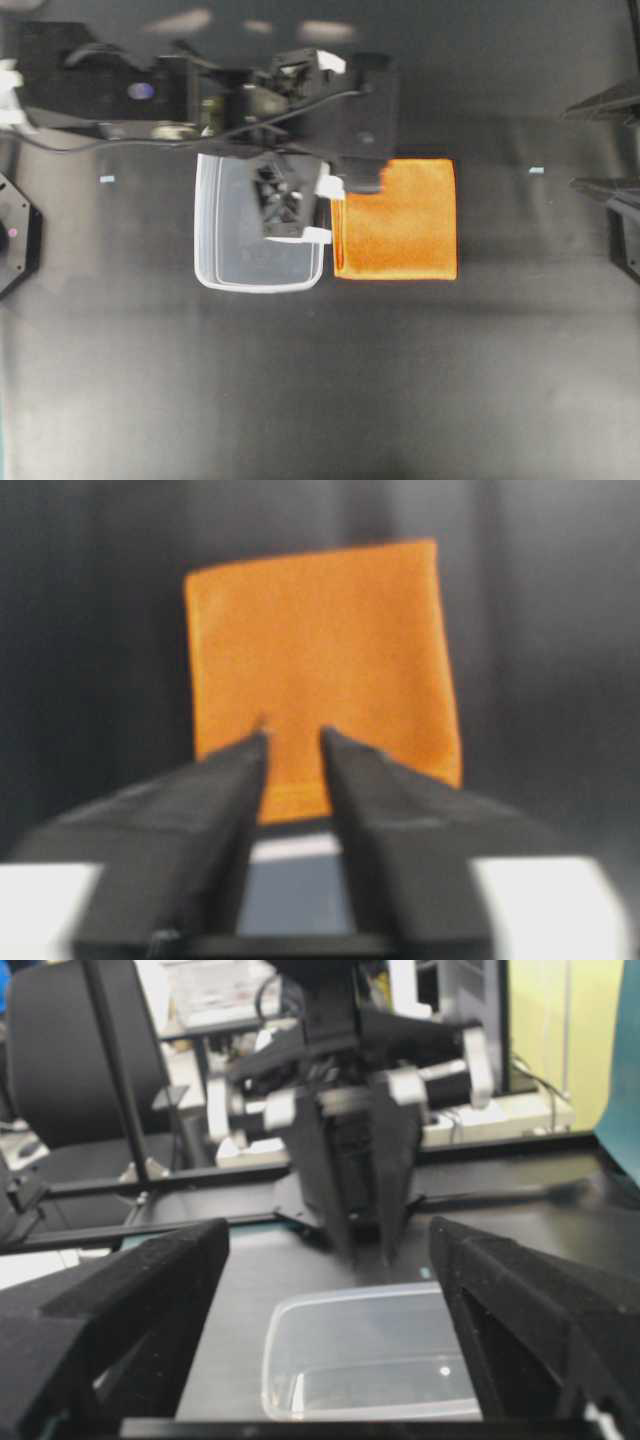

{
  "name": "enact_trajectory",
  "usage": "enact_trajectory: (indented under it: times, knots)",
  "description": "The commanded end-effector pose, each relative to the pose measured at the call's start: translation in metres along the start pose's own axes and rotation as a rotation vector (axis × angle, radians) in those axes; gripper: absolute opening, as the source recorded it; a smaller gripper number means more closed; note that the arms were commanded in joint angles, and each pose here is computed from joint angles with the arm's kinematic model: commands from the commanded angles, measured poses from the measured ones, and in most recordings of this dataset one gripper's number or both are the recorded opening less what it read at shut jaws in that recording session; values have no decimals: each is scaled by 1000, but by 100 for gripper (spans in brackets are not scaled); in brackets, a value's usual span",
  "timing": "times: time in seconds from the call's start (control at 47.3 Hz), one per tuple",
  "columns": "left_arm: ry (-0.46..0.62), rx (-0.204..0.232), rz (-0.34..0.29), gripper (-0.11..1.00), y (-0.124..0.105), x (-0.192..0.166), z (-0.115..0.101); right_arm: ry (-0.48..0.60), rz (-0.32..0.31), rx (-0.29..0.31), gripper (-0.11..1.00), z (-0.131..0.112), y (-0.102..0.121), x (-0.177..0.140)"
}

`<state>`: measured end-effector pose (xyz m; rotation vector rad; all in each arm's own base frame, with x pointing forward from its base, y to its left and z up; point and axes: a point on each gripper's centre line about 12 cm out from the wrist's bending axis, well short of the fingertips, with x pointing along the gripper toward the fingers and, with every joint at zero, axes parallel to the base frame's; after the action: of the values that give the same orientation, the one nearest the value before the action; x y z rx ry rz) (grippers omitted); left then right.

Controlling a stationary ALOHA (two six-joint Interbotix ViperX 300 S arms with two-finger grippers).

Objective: Place the orange towel into the container with the left arm.
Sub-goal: 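Lower the open left gripper onto the orange towel and close it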

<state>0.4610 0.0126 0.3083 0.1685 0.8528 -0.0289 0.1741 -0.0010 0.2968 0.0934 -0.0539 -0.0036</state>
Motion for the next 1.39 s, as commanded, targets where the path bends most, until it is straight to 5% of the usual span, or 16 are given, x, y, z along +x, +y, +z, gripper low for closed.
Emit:
enact_trajectory:
  times: [0.0, 0.127, 0.232, 0.676, 1.162, 1.267, 1.373]
  knots:
    - [-11, 5, 2, 41, 0, 6, 12, -24, 3, 3, 78, 7, 1, -1]
    - [41, 5, -7, 78, -1, 36, 11, -43, 5, 3, 78, 10, 1, -5]
    - [123, -2, -15, 91, 0, 71, -5, -46, 5, 3, 78, 10, 1, -6]
    - [274, -41, -35, 91, -8, 181, -51, -35, 5, 5, 77, 7, 1, -6]
    - [340, -49, -43, 89, -13, 204, -76, -29, -2, 3, 77, 4, 0, -6]
    - [339, -47, -45, 82, -14, 204, -75, -25, -1, 4, 77, 2, 0, -7]
    - [336, -29, -51, 58, -20, 204, -74, -28, -2, 4, 77, 2, -1, -7]
